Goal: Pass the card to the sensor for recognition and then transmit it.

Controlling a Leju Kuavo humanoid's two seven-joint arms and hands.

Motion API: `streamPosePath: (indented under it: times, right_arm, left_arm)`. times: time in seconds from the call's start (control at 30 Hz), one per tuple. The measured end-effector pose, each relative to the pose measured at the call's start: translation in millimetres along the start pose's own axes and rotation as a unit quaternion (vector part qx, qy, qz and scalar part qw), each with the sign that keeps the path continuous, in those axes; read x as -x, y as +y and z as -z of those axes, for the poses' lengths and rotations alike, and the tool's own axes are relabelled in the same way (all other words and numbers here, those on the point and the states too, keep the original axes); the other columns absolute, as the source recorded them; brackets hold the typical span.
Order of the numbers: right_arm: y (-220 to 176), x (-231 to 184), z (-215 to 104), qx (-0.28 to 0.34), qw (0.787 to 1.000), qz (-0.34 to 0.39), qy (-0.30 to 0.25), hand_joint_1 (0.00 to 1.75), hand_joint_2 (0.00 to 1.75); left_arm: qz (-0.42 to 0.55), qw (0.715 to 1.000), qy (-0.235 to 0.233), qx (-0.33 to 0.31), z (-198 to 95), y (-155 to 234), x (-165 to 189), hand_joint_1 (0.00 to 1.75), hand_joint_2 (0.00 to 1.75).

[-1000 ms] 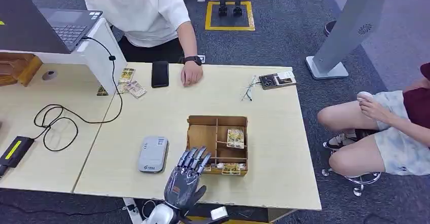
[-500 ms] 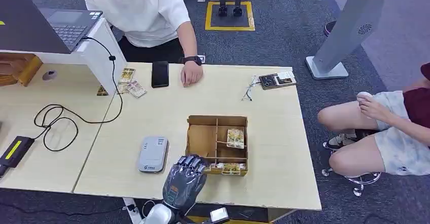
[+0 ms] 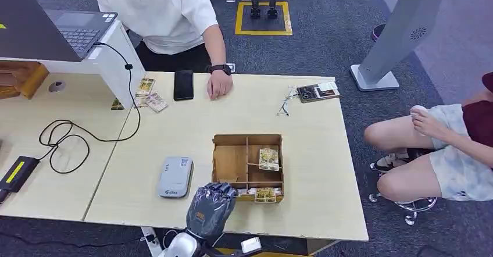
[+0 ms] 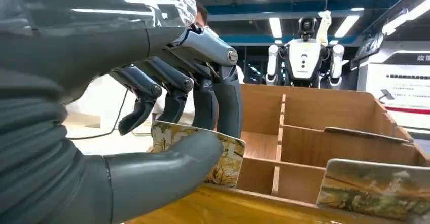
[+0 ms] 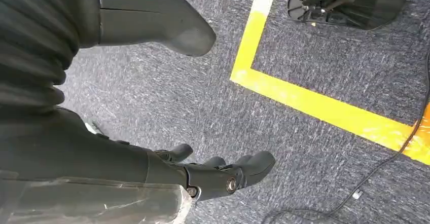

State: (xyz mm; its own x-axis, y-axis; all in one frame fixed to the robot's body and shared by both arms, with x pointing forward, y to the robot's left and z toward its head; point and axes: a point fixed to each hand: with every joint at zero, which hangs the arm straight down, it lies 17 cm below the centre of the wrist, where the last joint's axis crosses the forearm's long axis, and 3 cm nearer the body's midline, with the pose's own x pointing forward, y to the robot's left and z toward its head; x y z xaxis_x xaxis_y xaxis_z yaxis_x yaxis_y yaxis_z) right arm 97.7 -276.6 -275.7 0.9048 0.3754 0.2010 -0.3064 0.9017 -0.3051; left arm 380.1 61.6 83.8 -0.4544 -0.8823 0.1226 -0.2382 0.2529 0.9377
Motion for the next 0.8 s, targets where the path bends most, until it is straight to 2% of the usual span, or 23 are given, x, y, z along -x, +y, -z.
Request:
streamPosePath:
  times: [0.03,0.07,0.1,0.17,0.43,0.67,0.8]
  right_arm:
    - [0.0,0.0,0.0,0.000,1.000,0.000,0.000,0.00,1.75]
    - [0.0,0.0,0.0,0.000,1.000,0.000,0.000,0.00,1.75]
    - [0.0,0.0,0.0,0.000,1.000,0.000,0.000,0.00,1.75]
    - [0.0,0.0,0.0,0.000,1.000,0.000,0.000,0.00,1.75]
    - [0.3,0.4,-0.1,0.000,1.000,0.000,0.000,0.00,1.75]
    - [0.3,2.1,-0.2,0.001,1.000,0.000,0.003,0.00,1.75]
    - [0.2,4.0,-0.4,0.003,1.000,0.000,0.004,0.00,1.75]
  left_arm:
    - [0.000,1.000,0.000,0.001,-0.1,-0.5,0.2,1.48,1.75]
    - [0.000,1.000,0.000,0.001,0.0,-0.5,0.3,1.61,1.75]
    - [-0.001,1.000,0.001,0.001,0.0,-0.4,0.5,1.61,1.75]
    - [-0.003,1.000,0.002,0.000,0.0,-0.4,0.9,1.75,1.75]
    - [-0.011,1.000,-0.019,-0.021,2.2,15.6,-9.2,1.75,1.75]
    - [-0.024,0.995,-0.034,-0.089,14.7,66.5,-9.0,1.75,1.75]
    - [-0.026,0.990,-0.036,-0.137,21.9,101.1,2.9,1.75,1.75]
